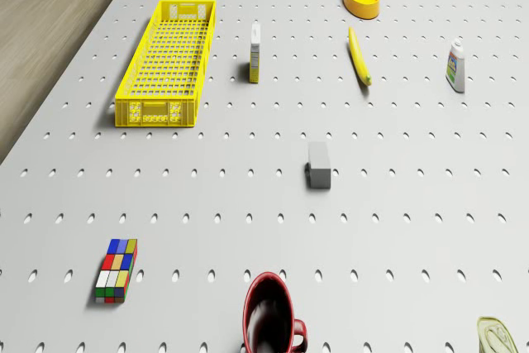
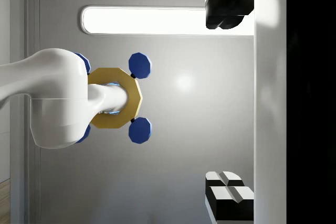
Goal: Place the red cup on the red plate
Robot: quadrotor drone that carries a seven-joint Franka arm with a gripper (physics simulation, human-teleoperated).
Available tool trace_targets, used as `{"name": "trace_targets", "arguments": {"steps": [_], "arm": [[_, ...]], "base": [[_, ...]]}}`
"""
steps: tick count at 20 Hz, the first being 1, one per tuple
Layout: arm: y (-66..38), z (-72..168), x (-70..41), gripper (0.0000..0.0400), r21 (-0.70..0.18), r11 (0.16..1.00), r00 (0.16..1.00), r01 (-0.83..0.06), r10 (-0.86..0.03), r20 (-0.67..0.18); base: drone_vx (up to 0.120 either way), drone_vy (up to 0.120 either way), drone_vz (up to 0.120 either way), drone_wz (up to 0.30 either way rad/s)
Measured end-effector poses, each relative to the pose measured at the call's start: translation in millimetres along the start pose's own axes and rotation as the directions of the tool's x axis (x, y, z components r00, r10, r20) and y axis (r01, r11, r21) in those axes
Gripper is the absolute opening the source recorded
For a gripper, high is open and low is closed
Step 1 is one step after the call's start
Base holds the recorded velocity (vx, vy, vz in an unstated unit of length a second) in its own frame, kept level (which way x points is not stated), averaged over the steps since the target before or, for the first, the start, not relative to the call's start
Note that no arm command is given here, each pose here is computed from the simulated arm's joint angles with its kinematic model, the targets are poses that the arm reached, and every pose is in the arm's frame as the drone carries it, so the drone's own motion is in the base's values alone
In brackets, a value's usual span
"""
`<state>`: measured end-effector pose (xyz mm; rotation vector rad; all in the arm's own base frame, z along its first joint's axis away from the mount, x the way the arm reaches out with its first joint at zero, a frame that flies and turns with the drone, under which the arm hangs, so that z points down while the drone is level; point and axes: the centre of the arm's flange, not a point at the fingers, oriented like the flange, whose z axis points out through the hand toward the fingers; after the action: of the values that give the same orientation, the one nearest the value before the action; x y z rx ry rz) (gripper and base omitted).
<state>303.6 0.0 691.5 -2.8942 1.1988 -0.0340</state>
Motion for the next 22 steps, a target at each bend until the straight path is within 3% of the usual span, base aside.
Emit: {"name": "trace_targets", "arguments": {"steps": [22], "arm": [[0.3, -0.8, -2.0, 0.0400, 0.003, 1.000, 1.000, 0.000, 0.000, -0.020]], "base": [[0.120, 0.000, 0.000, 0.000]]}}
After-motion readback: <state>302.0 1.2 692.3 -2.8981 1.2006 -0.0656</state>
